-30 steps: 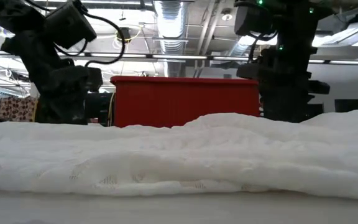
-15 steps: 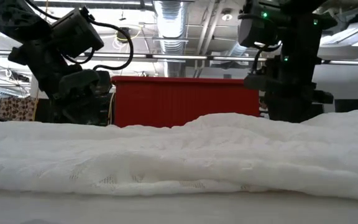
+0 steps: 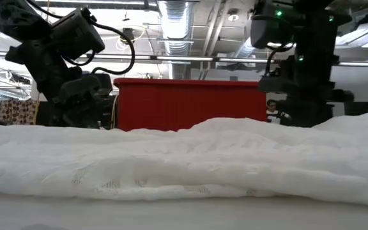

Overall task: Fold laundry
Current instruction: Fold the white shirt

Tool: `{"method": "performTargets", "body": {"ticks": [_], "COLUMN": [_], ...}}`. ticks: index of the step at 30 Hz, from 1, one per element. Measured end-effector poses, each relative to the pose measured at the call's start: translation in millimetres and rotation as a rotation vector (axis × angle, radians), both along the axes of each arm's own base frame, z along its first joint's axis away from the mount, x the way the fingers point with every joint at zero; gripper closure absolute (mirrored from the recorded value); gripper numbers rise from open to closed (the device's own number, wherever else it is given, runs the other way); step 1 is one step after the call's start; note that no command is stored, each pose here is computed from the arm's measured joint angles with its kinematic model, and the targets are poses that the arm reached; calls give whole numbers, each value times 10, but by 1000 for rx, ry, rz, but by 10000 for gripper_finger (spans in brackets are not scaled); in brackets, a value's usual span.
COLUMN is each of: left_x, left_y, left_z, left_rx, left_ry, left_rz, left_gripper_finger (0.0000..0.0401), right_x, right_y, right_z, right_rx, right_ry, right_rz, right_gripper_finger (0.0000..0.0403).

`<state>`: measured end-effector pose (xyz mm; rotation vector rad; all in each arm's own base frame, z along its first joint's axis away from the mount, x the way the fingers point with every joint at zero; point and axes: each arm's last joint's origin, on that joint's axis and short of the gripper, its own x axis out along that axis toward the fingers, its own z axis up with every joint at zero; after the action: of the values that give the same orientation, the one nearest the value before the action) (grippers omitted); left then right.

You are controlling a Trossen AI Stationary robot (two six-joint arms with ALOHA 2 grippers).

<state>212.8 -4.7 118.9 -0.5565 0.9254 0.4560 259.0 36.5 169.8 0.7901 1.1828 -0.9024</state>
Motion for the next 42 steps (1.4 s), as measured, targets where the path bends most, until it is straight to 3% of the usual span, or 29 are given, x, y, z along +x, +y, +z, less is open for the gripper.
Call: {"method": "performTargets", "body": {"ticks": [6, 18, 33, 42], "left_x": [-28, -57, -165, -195], "left_y": [7, 20, 44, 128], "left_z": [-15, -29, -51, -17], "left_rx": [17, 38, -17, -23], "left_ry": [34, 58, 141, 172], "left_rz": [10, 66, 288, 391], "left_gripper_finger": [246, 246, 246, 246], "right_x": [-102, -213, -381, -441], "right_y": [152, 450, 582, 580], "right_z": [91, 292, 221, 210], "right_rx": [-16, -11, -19, -75], "right_ry": [103, 175, 255, 257], "right_rz": [-10, -72, -68, -67], "right_gripper_finger": [390, 382, 354, 307]}}
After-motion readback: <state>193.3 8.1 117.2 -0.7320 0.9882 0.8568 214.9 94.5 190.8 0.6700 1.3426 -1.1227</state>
